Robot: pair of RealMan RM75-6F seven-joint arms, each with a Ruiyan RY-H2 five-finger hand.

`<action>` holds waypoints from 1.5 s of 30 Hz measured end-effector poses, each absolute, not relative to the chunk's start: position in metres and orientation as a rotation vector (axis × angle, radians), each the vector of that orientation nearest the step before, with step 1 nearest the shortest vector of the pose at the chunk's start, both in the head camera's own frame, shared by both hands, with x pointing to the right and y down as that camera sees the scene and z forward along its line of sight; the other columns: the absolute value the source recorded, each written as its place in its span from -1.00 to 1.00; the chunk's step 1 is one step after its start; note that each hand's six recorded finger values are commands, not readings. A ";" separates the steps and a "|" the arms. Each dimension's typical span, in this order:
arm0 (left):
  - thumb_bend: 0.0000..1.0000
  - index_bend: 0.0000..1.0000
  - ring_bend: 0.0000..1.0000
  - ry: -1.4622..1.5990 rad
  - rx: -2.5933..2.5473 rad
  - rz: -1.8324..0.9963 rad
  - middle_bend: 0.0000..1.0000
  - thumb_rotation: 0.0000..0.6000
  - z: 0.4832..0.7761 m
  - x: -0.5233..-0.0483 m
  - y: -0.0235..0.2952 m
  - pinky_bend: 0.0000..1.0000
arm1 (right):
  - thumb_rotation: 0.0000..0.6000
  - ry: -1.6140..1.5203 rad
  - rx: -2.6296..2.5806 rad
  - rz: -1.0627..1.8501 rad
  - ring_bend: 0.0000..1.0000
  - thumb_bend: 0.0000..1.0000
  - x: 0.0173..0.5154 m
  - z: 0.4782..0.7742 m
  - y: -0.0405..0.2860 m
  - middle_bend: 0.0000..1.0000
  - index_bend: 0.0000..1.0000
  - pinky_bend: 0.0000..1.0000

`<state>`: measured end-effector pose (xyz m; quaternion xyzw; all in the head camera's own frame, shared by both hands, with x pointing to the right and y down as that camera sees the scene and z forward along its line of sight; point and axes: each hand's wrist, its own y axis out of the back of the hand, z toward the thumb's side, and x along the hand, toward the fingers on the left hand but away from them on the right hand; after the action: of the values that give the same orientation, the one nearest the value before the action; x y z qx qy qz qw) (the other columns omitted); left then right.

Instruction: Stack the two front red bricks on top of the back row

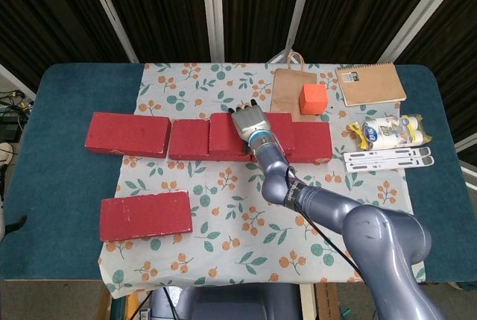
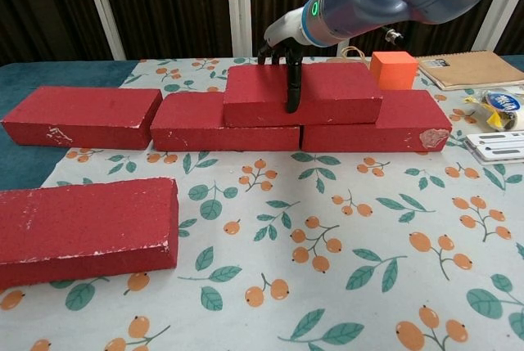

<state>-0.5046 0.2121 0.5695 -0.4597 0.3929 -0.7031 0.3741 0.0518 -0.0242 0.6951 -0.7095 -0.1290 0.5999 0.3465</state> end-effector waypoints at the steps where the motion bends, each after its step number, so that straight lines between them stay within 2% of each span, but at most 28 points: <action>1: -0.86 -0.98 -1.00 1.006 -1.177 -1.801 -1.00 1.00 0.570 -0.505 0.212 -1.00 | 1.00 -0.337 -1.840 1.558 -0.56 -1.00 0.052 0.695 -0.024 -0.49 -0.72 -1.00; 9: -0.86 -0.98 -1.00 1.004 -1.175 -1.804 -1.00 1.00 0.570 -0.505 0.212 -1.00 | 1.00 -0.325 -1.824 1.587 -0.70 -1.00 0.056 0.697 -0.022 -0.50 -0.74 -1.00; 16: -0.86 -0.98 -1.00 1.002 -1.173 -1.807 -1.00 1.00 0.571 -0.505 0.212 -1.00 | 1.00 -0.323 -1.814 1.607 -0.74 -1.00 0.055 0.696 -0.021 -0.53 -0.79 -1.00; 24: -0.86 -0.98 -1.00 1.002 -1.175 -1.806 -1.00 1.00 0.571 -0.505 0.212 -1.00 | 1.00 -0.334 -1.815 1.613 -0.89 -1.00 0.054 0.692 -0.020 -0.77 -1.00 -1.00; 29: -0.86 -0.98 -1.00 1.004 -1.173 -1.806 -1.00 1.00 0.571 -0.505 0.212 -1.00 | 1.00 -0.340 -1.814 1.615 -0.94 -1.00 0.055 0.692 -0.021 -0.86 -1.00 -1.00; 38: -0.86 -0.98 -1.00 1.005 -1.172 -1.808 -1.00 1.00 0.571 -0.505 0.212 -1.00 | 1.00 -0.332 -1.813 1.605 -0.97 -1.00 0.053 0.687 -0.020 -0.88 -1.00 -1.00; 45: -0.86 -0.98 -1.00 1.018 -1.180 -1.799 -1.00 1.00 0.569 -0.506 0.211 -1.00 | 1.00 -0.336 -1.817 1.569 -1.00 -1.00 0.053 0.665 -0.016 -0.93 -1.00 -1.00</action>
<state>-0.5062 0.2113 0.5688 -0.4603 0.3970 -0.7017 0.3717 0.0531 -0.0164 0.6654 -0.7019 -0.1297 0.6061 0.3509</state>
